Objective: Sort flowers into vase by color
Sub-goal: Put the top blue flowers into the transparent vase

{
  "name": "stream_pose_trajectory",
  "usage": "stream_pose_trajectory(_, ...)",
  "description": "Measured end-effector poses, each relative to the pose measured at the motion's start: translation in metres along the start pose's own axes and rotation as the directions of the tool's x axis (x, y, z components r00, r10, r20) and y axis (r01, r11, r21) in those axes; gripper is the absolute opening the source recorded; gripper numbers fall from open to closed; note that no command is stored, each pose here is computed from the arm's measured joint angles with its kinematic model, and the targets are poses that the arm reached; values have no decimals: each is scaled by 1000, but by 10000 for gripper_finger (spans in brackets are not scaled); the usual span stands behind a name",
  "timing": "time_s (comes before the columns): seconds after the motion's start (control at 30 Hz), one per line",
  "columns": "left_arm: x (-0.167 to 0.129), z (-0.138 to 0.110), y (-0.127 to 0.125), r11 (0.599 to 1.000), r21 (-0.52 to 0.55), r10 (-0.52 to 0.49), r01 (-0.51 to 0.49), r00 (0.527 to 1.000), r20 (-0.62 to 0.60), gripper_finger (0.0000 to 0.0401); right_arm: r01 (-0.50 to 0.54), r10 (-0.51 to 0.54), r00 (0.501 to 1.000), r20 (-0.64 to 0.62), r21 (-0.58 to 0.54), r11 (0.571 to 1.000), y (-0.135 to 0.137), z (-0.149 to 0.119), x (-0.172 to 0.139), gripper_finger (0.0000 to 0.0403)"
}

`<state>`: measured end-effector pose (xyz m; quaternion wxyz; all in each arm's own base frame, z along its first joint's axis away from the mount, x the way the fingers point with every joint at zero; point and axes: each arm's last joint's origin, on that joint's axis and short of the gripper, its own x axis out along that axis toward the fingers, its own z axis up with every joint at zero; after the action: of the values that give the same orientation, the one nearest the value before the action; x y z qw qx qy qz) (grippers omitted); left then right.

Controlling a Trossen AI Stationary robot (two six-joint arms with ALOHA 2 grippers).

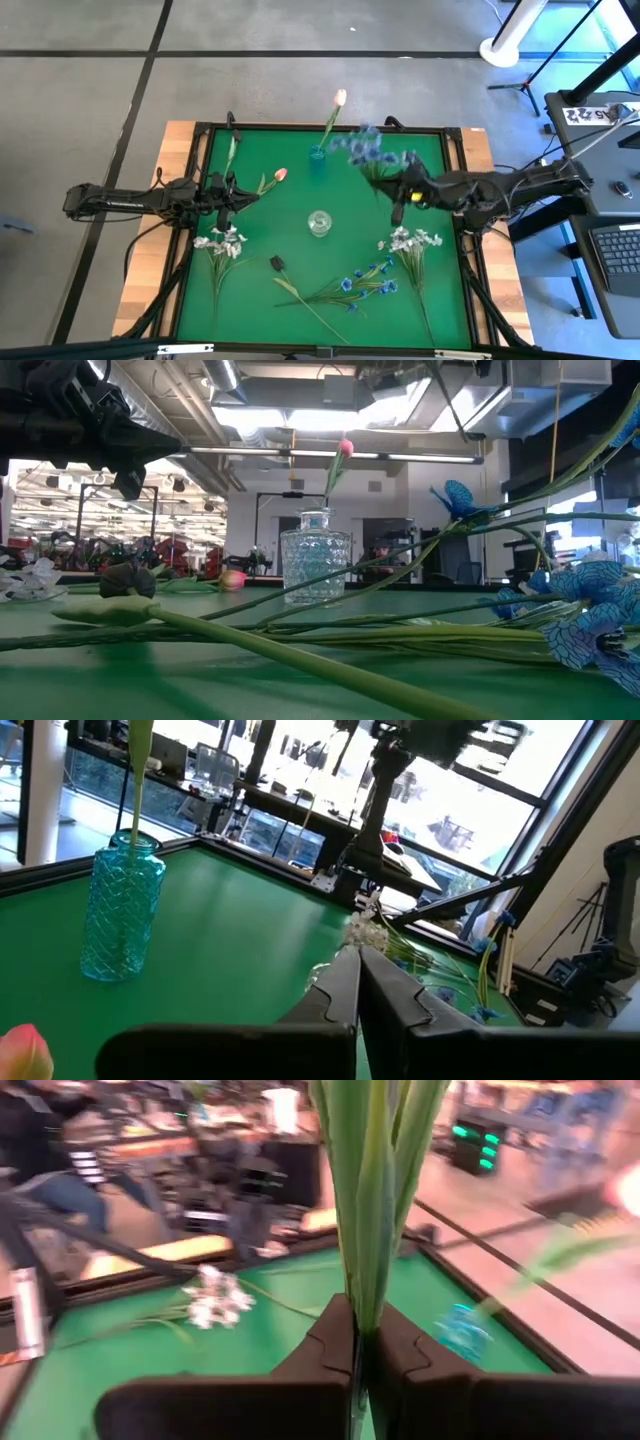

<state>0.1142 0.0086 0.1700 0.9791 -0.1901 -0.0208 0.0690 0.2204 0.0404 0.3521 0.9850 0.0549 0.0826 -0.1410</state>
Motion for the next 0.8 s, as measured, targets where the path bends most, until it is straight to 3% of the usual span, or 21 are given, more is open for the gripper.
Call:
stream_pose_trajectory(0.47, 0, 1, 0, 1000, -2, -1, 1, 1000, 10, 0, -193, 197, 977, 83, -51, 980, 48, -20, 50, 9)
stream_pose_trajectory(0.63, -1, 11, -3, 993, -122, 14, 2, 991, 133, 0, -208, 214, 970, 116, -62, 976, 51, -19, 54, 6)
stream_pose_trajectory(0.8, -3, 23, -9, 990, -75, -96, 116, 969, 230, 0, -208, 218, 964, 154, -76, 975, 52, -16, 55, 10)
